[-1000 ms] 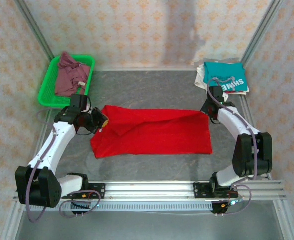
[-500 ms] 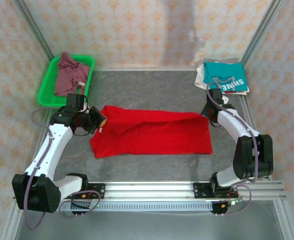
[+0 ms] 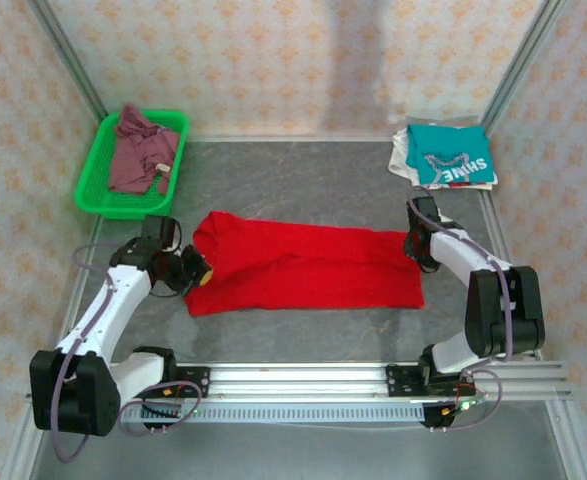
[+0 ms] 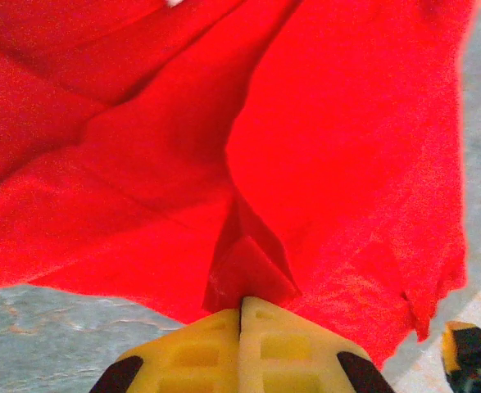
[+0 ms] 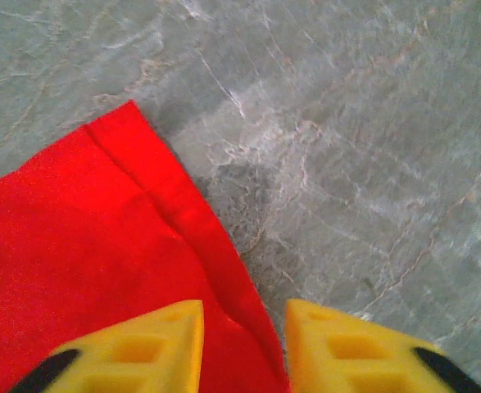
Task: Fold and stack the t-shirts
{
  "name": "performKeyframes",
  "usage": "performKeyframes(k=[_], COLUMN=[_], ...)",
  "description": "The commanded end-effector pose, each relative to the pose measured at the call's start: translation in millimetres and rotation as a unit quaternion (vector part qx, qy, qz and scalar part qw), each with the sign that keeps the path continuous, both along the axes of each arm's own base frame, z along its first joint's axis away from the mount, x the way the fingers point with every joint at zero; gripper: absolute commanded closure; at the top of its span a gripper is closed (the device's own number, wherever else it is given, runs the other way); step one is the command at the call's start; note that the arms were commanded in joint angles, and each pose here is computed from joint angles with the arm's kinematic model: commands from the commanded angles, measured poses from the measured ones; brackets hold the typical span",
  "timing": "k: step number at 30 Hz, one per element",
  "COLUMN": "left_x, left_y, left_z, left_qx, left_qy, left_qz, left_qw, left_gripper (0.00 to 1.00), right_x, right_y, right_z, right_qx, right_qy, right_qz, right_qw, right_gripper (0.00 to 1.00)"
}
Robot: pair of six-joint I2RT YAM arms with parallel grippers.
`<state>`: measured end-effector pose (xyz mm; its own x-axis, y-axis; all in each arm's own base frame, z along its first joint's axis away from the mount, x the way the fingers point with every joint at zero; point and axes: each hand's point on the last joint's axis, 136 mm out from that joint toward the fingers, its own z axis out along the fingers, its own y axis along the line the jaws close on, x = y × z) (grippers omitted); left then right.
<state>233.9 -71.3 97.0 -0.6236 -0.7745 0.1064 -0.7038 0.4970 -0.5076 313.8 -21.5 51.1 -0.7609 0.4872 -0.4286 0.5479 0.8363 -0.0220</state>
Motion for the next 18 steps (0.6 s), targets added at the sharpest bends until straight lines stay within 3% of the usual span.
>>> performKeyframes(k=[1, 8, 18], left_x=[9.8, 17.0, 29.2], left_y=[1.4, -3.0, -12.0], left_z=[-3.8, 11.4, 70.2], left_qx=[-0.006, -0.023, -0.064], left_qy=[-0.012, -0.027, -0.074], left_qz=[0.011, 0.013, 0.027], left_qw=[1.000, 0.999, 0.995], left_gripper=[1.00, 1.00, 1.00], right_x=[-3.7, 20.4, 37.7], right_y=[-8.0, 14.0, 33.0], right_z=[7.5, 35.5, 17.8], right_qx=[-0.024, -0.006, 0.020], right_qy=[0.010, -0.039, -0.026], right_qz=[-0.013, 0.032, 0.046], right_qw=[1.000, 0.999, 0.998], right_gripper=[0.56, 0.54, 0.55])
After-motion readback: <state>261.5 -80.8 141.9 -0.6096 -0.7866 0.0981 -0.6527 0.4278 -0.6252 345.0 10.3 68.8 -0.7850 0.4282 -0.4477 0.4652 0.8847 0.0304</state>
